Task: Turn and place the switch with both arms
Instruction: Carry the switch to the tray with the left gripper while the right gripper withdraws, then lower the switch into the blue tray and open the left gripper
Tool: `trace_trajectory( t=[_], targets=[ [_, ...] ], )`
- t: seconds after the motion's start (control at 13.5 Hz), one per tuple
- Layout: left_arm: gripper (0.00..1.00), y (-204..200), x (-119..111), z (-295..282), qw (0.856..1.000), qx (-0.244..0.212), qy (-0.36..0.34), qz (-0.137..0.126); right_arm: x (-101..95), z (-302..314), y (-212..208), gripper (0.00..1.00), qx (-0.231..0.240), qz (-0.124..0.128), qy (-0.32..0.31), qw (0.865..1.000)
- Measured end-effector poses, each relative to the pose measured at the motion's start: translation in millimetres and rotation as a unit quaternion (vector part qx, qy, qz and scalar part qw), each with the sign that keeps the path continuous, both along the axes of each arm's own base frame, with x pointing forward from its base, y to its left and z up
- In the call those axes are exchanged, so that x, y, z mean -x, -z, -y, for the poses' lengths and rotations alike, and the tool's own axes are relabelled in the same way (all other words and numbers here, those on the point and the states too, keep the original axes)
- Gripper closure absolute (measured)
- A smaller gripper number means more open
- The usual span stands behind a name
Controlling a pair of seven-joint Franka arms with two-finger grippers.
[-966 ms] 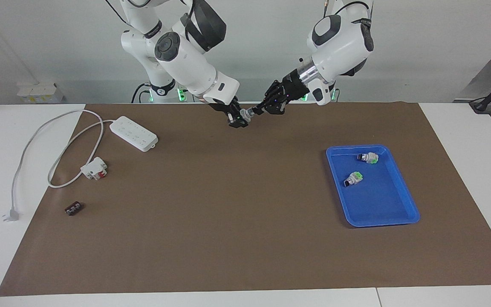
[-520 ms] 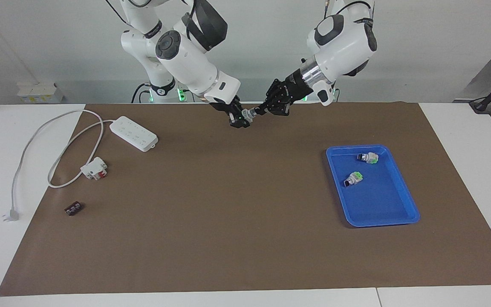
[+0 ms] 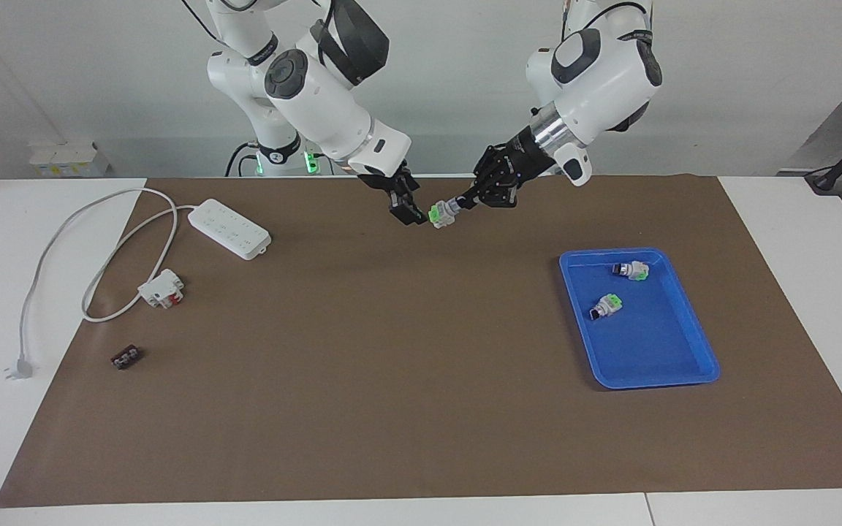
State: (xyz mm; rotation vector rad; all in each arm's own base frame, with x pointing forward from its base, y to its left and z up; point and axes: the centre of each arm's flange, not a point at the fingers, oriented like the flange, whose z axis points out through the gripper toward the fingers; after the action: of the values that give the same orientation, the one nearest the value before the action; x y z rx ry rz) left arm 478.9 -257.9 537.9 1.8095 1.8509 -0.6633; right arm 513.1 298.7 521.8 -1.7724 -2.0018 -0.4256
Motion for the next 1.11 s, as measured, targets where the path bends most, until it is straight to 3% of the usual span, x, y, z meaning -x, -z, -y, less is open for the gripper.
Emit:
trace_trajectory(
  t=[0.15, 0.52, 0.82, 1.11],
  targets=[
    [0.9, 3, -2, -5, 0.999, -0.036, 0.01, 0.02, -0.7, 2, -1, 0.0, 0.001, 0.001, 0.003, 1.0],
    [0.9, 7, -31, -51, 0.981, -0.14, 0.039, 0.127, -16.4, 32, 1, 0.0, 0.053, 0.009, 0.049, 0.997],
    [0.9, 12, -51, -111, 0.95, -0.199, 0.134, 0.2, -35.0, 60, -4, 0.0, 0.063, 0.036, 0.092, 0.993],
    [0.9, 22, -64, -192, 0.908, -0.235, 0.236, 0.255, -50.8, 96, -18, 0.0, 0.064, 0.007, 0.186, 0.98]
  ],
)
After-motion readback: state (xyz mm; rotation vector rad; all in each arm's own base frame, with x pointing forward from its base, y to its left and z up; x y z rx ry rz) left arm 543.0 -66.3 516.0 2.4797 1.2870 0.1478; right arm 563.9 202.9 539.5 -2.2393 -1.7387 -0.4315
